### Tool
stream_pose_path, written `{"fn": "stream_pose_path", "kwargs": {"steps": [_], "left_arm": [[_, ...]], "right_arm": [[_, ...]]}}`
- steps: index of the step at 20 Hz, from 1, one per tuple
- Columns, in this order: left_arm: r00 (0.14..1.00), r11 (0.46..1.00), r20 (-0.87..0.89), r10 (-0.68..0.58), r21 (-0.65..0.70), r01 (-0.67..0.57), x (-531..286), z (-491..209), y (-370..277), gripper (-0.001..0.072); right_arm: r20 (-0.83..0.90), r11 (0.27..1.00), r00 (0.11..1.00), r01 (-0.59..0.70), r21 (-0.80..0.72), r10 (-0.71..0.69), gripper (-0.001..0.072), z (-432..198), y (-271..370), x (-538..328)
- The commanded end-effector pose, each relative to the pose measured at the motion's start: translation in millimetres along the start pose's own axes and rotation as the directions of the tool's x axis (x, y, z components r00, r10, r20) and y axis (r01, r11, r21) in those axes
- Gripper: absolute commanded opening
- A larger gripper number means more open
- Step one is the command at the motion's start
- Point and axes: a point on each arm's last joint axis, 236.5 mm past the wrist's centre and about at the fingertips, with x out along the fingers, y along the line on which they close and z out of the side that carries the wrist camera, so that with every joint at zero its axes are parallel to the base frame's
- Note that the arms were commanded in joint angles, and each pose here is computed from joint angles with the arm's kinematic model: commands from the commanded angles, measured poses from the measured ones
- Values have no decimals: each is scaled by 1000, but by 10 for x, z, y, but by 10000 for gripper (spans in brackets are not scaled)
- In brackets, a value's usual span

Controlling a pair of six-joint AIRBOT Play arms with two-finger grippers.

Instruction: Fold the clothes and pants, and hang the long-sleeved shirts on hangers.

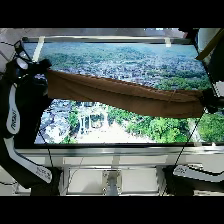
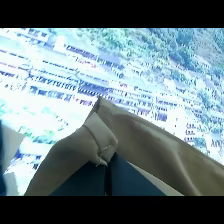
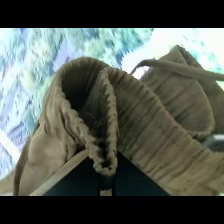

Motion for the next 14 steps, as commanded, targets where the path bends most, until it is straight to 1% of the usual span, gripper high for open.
{"fn": "stream_pose_path", "kwargs": {"steps": [1,2,3,4,6,7,9,10,12,13,14], "left_arm": [[998,1000,56,-18,-4,18,329,-33,-128,7],[998,1000,55,-19,-3,19,359,-52,-131,86],[998,1000,55,-20,-1,20,360,-55,-145,300],[998,1000,64,-23,-1,23,335,-13,-163,537],[995,999,97,-36,4,35,201,165,-233,545],[991,999,128,-45,10,44,71,307,-285,545],[976,997,207,-73,28,68,-340,640,-451,543],[968,996,236,-90,42,82,-565,761,-560,540],[960,984,246,-129,151,94,-1016,858,-823,539],[962,972,227,-152,213,103,-1202,817,-981,539],[965,954,194,-178,274,121,-1365,725,-1170,538]], "right_arm": [[112,1000,994,-16,12,15,34,225,92,117],[129,999,991,-24,22,21,34,267,109,110],[140,999,990,-28,24,25,34,301,119,101],[149,999,988,-35,27,31,56,331,144,89],[158,999,986,-52,17,48,469,400,236,34],[157,998,986,-63,3,62,489,447,315,-22],[149,996,986,-66,-67,76,489,569,467,-191],[142,992,988,-42,-115,59,489,636,475,-301],[111,967,992,78,-241,-52,487,752,299,-575],[85,935,986,164,-314,-144,479,777,102,-724],[65,907,972,234,-351,-225,479,784,-94,-841]]}}
